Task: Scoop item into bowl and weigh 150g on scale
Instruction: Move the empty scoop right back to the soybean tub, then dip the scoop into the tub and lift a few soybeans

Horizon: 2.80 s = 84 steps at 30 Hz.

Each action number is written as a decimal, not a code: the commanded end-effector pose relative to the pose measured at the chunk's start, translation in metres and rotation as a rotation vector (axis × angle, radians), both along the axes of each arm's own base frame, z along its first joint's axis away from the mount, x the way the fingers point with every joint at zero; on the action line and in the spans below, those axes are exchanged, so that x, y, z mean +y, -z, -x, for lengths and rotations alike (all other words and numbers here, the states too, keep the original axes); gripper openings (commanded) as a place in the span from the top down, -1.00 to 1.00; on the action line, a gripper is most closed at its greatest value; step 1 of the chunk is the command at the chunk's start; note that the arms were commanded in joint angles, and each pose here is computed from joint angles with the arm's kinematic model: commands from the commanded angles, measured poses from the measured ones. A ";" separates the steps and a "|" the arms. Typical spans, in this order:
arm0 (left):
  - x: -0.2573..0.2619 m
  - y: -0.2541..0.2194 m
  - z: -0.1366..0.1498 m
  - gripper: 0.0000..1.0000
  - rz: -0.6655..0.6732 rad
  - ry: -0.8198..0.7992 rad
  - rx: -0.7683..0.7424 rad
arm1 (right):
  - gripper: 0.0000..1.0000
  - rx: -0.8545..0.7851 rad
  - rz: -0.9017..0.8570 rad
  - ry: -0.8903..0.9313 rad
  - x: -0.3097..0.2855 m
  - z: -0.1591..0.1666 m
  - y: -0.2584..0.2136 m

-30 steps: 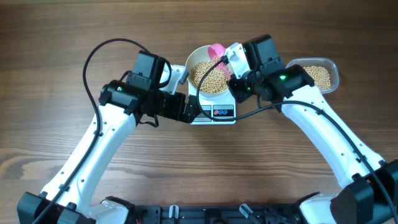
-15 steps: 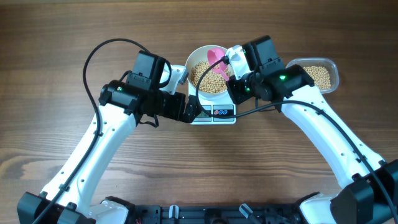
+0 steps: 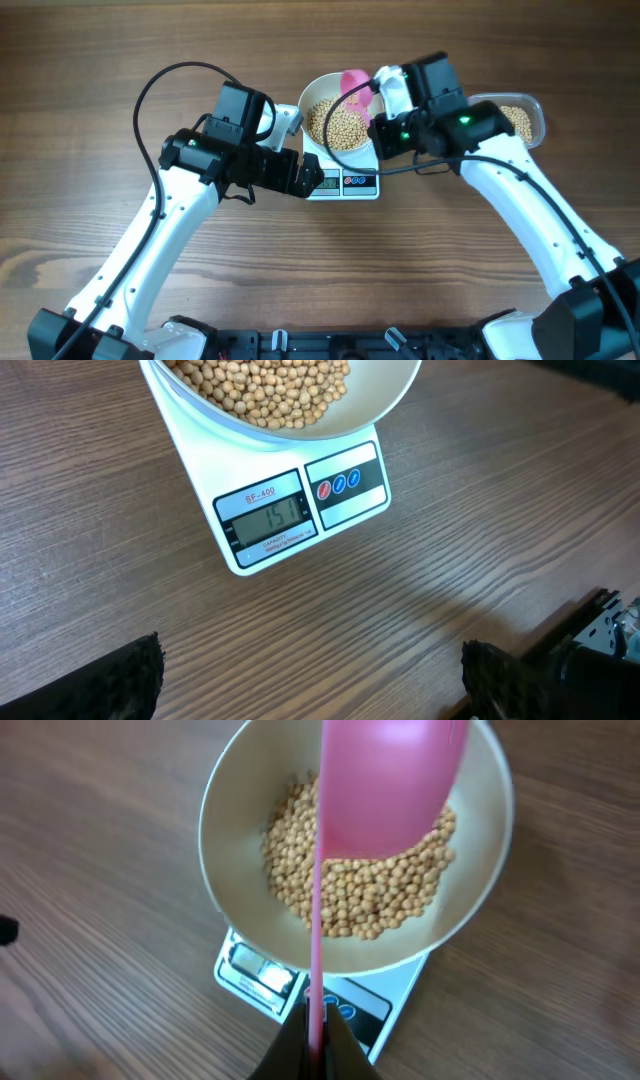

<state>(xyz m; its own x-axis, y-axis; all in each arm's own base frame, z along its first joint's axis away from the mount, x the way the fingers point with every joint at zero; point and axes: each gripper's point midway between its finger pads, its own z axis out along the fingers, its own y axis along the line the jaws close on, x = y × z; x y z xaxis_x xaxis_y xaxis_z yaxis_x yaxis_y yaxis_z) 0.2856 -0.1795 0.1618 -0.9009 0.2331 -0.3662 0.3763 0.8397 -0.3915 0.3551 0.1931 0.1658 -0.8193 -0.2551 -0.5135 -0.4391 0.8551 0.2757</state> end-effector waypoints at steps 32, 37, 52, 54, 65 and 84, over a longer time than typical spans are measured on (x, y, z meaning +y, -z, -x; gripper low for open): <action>-0.002 -0.001 -0.001 -1.00 0.006 0.016 -0.007 | 0.91 -0.033 0.127 0.693 -0.270 0.007 -0.045; -0.002 -0.001 -0.001 -1.00 0.006 0.016 -0.007 | 0.91 -0.037 0.300 0.611 -0.284 0.015 -0.039; -0.002 -0.001 -0.001 -1.00 0.006 0.016 -0.007 | 0.92 0.038 0.639 0.507 -0.284 0.012 -0.010; -0.002 -0.001 -0.001 -1.00 0.006 0.016 -0.007 | 0.92 0.055 0.643 0.501 -0.284 0.012 -0.005; -0.002 -0.001 -0.001 -1.00 0.005 0.016 -0.007 | 0.91 0.021 0.207 0.370 -0.209 -0.009 -0.009; -0.002 -0.001 -0.001 -1.00 0.006 0.016 -0.007 | 0.91 -0.324 -0.373 0.070 -0.060 -0.060 -0.125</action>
